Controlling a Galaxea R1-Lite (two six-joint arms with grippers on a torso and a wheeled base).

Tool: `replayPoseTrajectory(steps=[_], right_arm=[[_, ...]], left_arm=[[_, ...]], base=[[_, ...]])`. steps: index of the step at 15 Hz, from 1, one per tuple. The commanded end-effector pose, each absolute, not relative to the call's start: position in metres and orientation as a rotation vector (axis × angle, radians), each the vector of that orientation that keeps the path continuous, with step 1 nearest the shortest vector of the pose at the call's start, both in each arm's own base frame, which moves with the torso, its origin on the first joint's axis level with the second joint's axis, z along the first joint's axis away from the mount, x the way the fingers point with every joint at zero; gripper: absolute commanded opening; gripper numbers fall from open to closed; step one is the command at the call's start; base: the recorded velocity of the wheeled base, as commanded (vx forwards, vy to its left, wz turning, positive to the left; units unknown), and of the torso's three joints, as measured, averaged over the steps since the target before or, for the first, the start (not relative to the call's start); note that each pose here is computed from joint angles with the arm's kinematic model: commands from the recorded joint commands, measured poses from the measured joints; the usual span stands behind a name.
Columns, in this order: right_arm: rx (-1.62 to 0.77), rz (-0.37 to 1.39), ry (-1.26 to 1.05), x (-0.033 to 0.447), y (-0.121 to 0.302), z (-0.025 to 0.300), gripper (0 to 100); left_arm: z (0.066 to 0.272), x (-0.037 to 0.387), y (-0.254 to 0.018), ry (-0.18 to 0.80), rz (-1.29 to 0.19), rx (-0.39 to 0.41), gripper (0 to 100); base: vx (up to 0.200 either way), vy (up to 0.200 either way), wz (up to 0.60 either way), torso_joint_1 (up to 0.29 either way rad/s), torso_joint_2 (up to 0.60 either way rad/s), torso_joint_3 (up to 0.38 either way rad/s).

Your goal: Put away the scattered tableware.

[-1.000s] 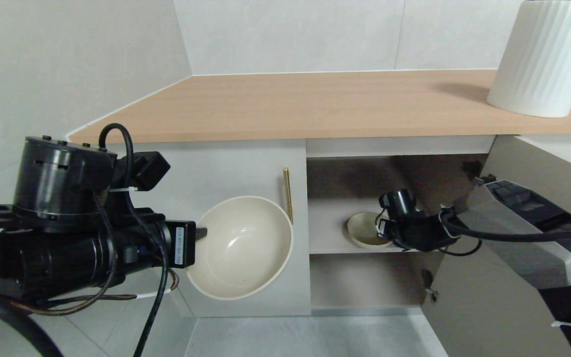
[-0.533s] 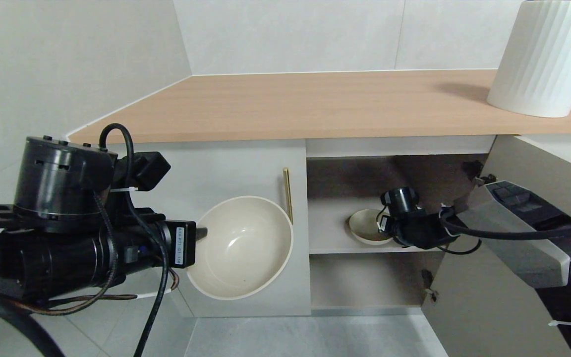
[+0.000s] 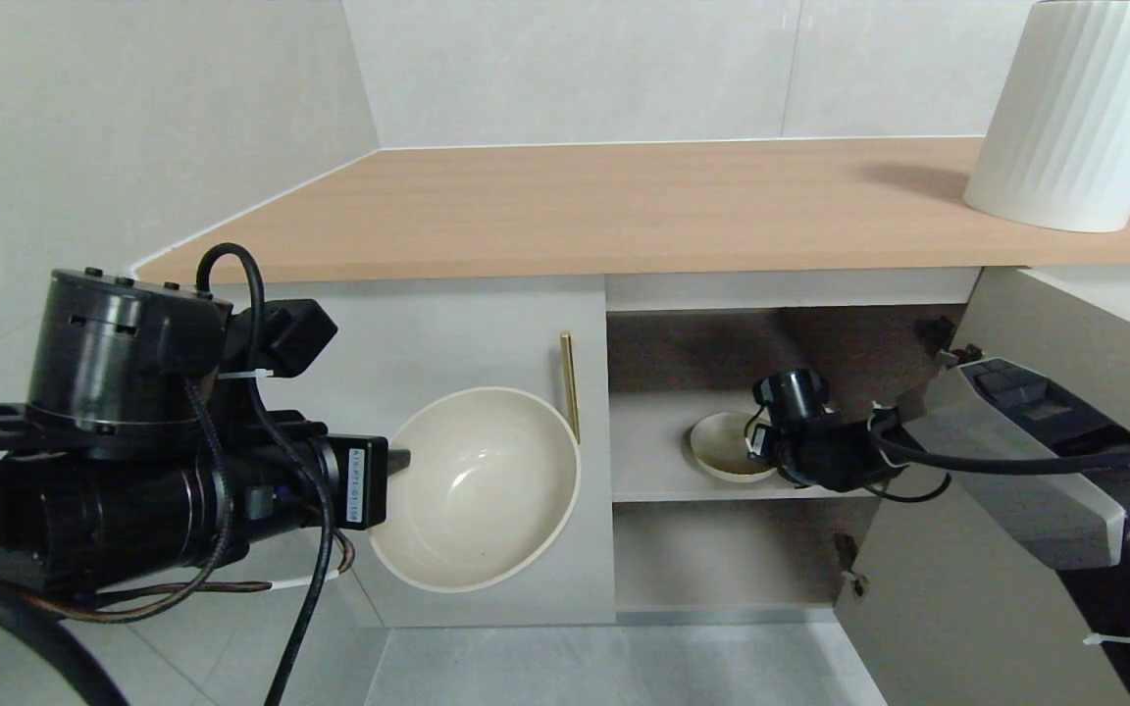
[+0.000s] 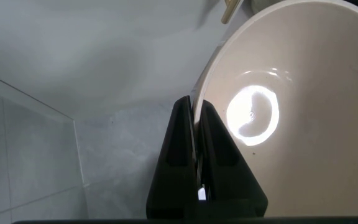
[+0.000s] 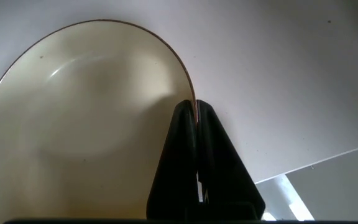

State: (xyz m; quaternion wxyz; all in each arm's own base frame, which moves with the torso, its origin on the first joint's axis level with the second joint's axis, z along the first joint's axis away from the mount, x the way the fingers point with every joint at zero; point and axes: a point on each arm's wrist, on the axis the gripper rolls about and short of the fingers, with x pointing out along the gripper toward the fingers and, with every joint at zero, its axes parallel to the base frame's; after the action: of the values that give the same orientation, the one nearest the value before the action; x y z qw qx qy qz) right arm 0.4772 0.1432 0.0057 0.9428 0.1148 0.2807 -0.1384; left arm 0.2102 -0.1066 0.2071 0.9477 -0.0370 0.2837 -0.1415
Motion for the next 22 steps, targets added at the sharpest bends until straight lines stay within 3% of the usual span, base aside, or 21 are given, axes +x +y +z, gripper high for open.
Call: replayPoseTrajectory(steps=[1,9,12,16,18,22], right_arm=[[0.235,-0.281,0.57,0.478,0.143,0.006,100],[0.262,-0.283,0.555,0.479,0.144,0.01,100],[0.271,-0.28,0.554,0.47,0.144,0.026,100],[0.264,-0.185,0.568,0.429,0.16,0.07,100],[0.218,-0.02,0.629,0.388,0.179,0.093,100],[0.162,0.114,0.63,0.342,0.196,0.121,100]], left_arm=[[0.207,0.21,-0.107,0.577,-0.289,-0.076,0],[0.207,0.21,-0.107,0.577,-0.289,-0.076,0],[0.206,0.211,-0.107,0.581,-0.29,-0.075,0],[0.193,0.213,-0.119,0.634,-0.318,-0.045,0],[0.191,0.213,-0.127,0.635,-0.347,-0.035,0],[0.184,0.215,-0.131,0.659,-0.351,-0.022,0]], base=[[0.0,0.0,0.0,0.0,0.0,0.0],[0.0,0.0,0.0,0.0,0.0,0.0],[0.0,0.0,0.0,0.0,0.0,0.0],[0.0,0.0,0.0,0.0,0.0,0.0],[0.0,0.0,0.0,0.0,0.0,0.0],[0.0,0.0,0.0,0.0,0.0,0.0]])
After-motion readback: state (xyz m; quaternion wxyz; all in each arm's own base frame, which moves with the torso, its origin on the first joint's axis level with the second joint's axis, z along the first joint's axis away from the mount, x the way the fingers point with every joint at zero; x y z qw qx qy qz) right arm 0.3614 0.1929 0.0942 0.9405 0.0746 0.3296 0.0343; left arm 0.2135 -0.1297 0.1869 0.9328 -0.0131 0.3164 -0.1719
